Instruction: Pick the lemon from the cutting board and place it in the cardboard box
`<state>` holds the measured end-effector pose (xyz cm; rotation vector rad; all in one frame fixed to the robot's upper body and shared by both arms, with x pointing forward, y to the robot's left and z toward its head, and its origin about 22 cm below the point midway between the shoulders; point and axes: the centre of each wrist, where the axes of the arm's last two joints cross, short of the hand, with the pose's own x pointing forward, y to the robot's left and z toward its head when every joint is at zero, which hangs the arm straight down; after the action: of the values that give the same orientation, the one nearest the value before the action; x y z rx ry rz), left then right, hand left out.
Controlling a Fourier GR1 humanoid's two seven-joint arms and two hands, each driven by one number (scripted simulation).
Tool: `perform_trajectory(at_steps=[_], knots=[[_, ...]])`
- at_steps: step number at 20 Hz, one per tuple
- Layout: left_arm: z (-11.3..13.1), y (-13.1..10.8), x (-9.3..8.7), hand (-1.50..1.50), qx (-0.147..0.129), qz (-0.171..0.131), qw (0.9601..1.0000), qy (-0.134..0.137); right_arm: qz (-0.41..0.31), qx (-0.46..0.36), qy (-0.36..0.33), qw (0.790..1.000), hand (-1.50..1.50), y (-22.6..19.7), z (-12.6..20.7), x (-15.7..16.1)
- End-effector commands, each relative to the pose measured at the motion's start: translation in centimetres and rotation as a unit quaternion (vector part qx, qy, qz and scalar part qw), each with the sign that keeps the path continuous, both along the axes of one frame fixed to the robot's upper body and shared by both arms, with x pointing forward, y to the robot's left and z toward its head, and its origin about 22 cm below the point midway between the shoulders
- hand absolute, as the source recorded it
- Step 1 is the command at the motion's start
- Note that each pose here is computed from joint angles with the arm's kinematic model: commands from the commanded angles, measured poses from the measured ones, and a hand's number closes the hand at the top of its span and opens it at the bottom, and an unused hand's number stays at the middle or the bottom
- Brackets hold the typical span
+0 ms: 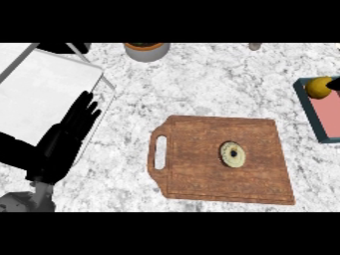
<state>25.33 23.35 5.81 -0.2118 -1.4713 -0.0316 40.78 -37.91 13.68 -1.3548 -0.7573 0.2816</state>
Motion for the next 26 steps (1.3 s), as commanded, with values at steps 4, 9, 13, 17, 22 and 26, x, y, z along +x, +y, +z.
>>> perform_trajectory(at_steps=[4,9,13,17,22,26], knots=[[0.7,7.3,0.3,0.0,0.058,0.093,0.9938,0.014,0.044,0.039,-0.049,0.997,-1.5,-1.0,-3.1,-1.3],[-0.6,6.0,-0.2,0.0,0.059,0.098,0.9933,0.019,0.001,0.066,-0.23,0.971,-1.5,-1.2,-0.2,-1.2],[0.1,6.5,0.1,0.0,0.07,0.102,0.9922,0.012,-0.043,0.099,-0.326,0.939,-1.5,-2.0,0.4,-1.8],[-1.4,7.3,-1.4,0.0,0.07,0.104,0.992,0.02,-0.045,0.123,-0.357,0.925,-1.5,-4.6,1.3,-3.9],[-0.1,7.8,-1.1,0.0,0.076,0.105,0.9913,0.023,-0.062,0.144,-0.398,0.904,-1.5,-6.6,1.5,-6.7],[-0.6,7.5,-1.4,0.0,0.069,0.119,0.9901,0.026,-0.04,0.142,-0.402,0.904,-1.5,-9.1,0.6,-10.2]])
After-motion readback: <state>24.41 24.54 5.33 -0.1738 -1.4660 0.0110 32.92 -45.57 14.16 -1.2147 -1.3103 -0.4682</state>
